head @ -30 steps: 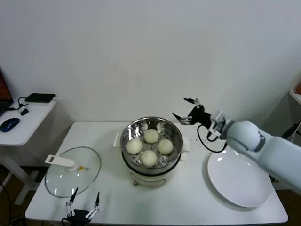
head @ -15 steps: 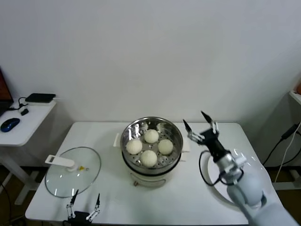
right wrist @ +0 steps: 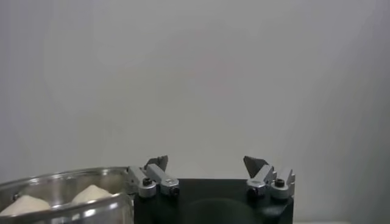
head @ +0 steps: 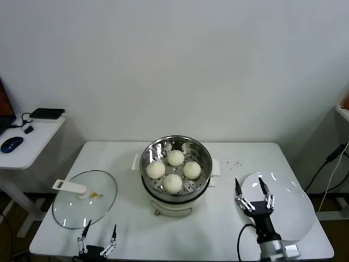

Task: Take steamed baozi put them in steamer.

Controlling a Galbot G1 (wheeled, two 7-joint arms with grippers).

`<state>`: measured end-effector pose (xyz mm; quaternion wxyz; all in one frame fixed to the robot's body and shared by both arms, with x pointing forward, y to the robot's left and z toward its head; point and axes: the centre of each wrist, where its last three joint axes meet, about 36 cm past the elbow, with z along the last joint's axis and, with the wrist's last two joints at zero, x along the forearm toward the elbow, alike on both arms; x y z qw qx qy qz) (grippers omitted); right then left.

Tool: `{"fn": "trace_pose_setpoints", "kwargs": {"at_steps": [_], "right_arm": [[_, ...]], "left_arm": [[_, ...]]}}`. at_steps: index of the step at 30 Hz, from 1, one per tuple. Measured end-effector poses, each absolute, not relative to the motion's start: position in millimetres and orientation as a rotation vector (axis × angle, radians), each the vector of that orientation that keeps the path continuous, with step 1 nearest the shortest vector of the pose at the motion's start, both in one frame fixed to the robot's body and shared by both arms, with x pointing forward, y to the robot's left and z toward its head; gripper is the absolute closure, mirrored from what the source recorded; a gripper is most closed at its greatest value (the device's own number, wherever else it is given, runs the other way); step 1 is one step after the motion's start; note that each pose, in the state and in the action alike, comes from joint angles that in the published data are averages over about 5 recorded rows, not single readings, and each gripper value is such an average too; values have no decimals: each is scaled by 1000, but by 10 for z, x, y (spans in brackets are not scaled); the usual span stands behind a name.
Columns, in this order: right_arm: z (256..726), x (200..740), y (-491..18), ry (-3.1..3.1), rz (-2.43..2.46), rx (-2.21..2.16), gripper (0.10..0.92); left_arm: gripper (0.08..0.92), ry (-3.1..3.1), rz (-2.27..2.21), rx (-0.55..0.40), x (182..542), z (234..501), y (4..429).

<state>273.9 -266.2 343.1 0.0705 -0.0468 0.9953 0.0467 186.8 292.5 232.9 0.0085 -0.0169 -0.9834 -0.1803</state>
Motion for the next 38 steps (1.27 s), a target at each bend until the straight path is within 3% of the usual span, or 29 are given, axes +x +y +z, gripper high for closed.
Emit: {"fn": "trace_pose_setpoints", "kwargs": {"at_steps": [38], "right_arm": [[3158, 2254, -2442, 3044, 149, -75, 200]], "left_arm": [[177, -3081, -554, -35, 1862, 2324, 2913]]}}
